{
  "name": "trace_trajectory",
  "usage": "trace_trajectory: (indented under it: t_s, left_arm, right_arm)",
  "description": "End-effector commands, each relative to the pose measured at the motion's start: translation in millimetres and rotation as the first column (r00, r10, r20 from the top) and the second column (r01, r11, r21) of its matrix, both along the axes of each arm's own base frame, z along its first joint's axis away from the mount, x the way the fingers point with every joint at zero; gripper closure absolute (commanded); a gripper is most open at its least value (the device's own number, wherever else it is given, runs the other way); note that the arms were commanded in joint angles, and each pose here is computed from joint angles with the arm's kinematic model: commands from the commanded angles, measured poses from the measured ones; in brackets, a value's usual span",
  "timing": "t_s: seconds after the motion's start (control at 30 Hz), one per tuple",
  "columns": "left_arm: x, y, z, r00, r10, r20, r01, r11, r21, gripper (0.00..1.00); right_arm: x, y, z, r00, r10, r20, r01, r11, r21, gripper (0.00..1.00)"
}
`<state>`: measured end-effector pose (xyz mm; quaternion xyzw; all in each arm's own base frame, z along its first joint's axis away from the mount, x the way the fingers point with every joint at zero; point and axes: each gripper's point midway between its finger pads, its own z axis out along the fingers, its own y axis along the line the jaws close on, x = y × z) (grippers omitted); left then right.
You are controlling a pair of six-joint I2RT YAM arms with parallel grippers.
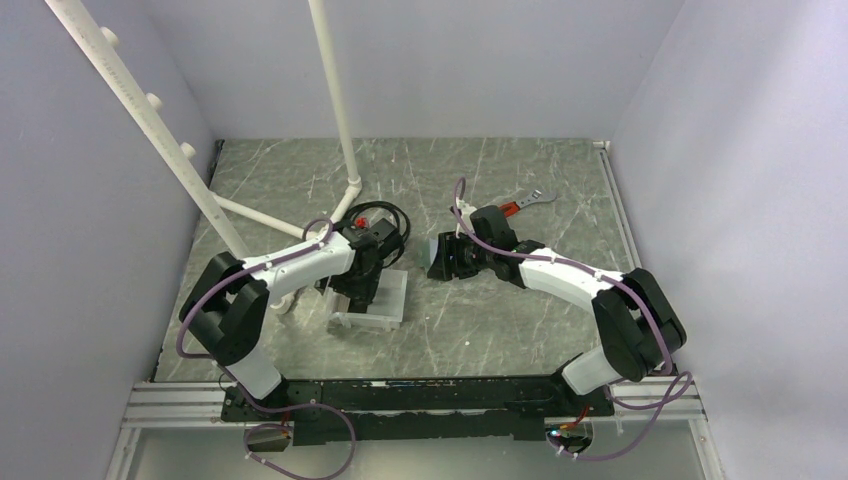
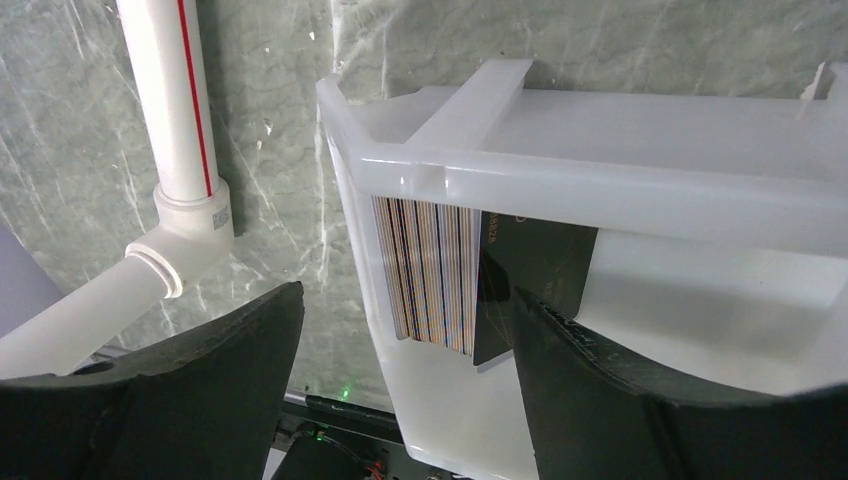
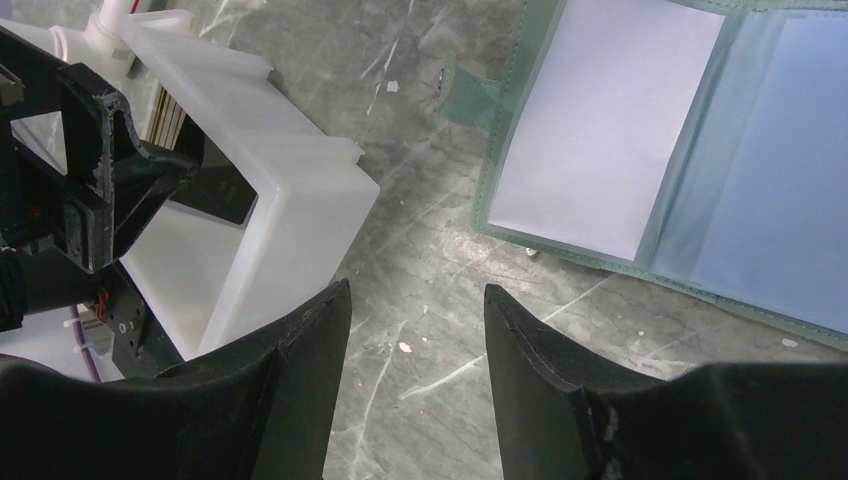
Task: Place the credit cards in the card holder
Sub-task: Pick up the credit card from the storage box.
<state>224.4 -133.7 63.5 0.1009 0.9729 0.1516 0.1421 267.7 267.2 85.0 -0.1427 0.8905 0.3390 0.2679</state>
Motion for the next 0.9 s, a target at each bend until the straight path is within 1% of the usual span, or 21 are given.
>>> trace_trajectory:
  t_s: [0.0, 0.1, 0.13, 0.2, 0.37, 0.57, 0.6, 0.63, 0.67, 0.77, 0.87]
  left_arm:
    - [3, 0, 10, 0.999, 0.007, 0.035, -0.006, 1.0, -0.002, 0.17]
    - [1, -10, 5, 1.0, -0.003, 0.022, 0.004, 0.998, -0.065, 0.04]
    - [1, -13, 4, 1.0, -0.003, 0.024, 0.005, 0.996, -0.084, 0.02]
    - [2, -16, 2, 1.0, 0.001, 0.028, 0.002, 0.996, -0.091, 0.01]
    - [3, -10, -15, 1.0, -0.004, -0.008, 0.004, 1.0, -0.022, 0.01]
    - [1, -7, -27, 0.999, -0.006, -0.036, 0.006, 1.0, -0.01, 0.01]
    - [1, -7, -29, 0.999, -0.007, -0.041, 0.007, 1.0, -0.009, 0.02]
    - [1, -6, -31, 0.999, -0.009, -0.044, 0.008, 1.0, -0.009, 0.07]
    - [0, -7, -32, 0.999, -0.01, -0.045, 0.01, 1.0, -0.011, 0.12]
    - [2, -10, -32, 0.999, -0.009, -0.041, 0.008, 1.0, -0.025, 0.34]
    - [5, -14, -27, 1.0, -0.012, -0.019, 0.011, 0.999, -0.053, 0.49]
  right_arm:
    - [5, 7, 7, 1.0, 0.007, 0.024, -0.008, 0.999, 0.04, 0.46]
    - [5, 7, 7, 1.0, 0.009, 0.024, -0.01, 0.999, 0.042, 0.46]
    - [6, 7, 7, 1.0, 0.006, 0.025, -0.007, 0.999, 0.04, 0.46]
    - [5, 6, 7, 1.0, 0.006, 0.025, -0.007, 0.999, 0.038, 0.46]
    - [5, 7, 7, 1.0, 0.008, 0.023, -0.009, 0.999, 0.045, 0.46]
    - [4, 6, 8, 1.0, 0.005, 0.026, -0.006, 0.999, 0.042, 0.46]
    - [4, 6, 7, 1.0, 0.006, 0.024, -0.007, 0.999, 0.042, 0.46]
    - [4, 6, 8, 1.0, 0.007, 0.026, -0.008, 0.999, 0.043, 0.46]
    - [5, 6, 7, 1.0, 0.007, 0.025, -0.008, 0.999, 0.043, 0.46]
    - [4, 6, 9, 1.0, 0.008, 0.027, -0.009, 0.999, 0.043, 0.46]
    - [5, 6, 9, 1.0, 0.005, 0.031, -0.006, 0.999, 0.043, 0.46]
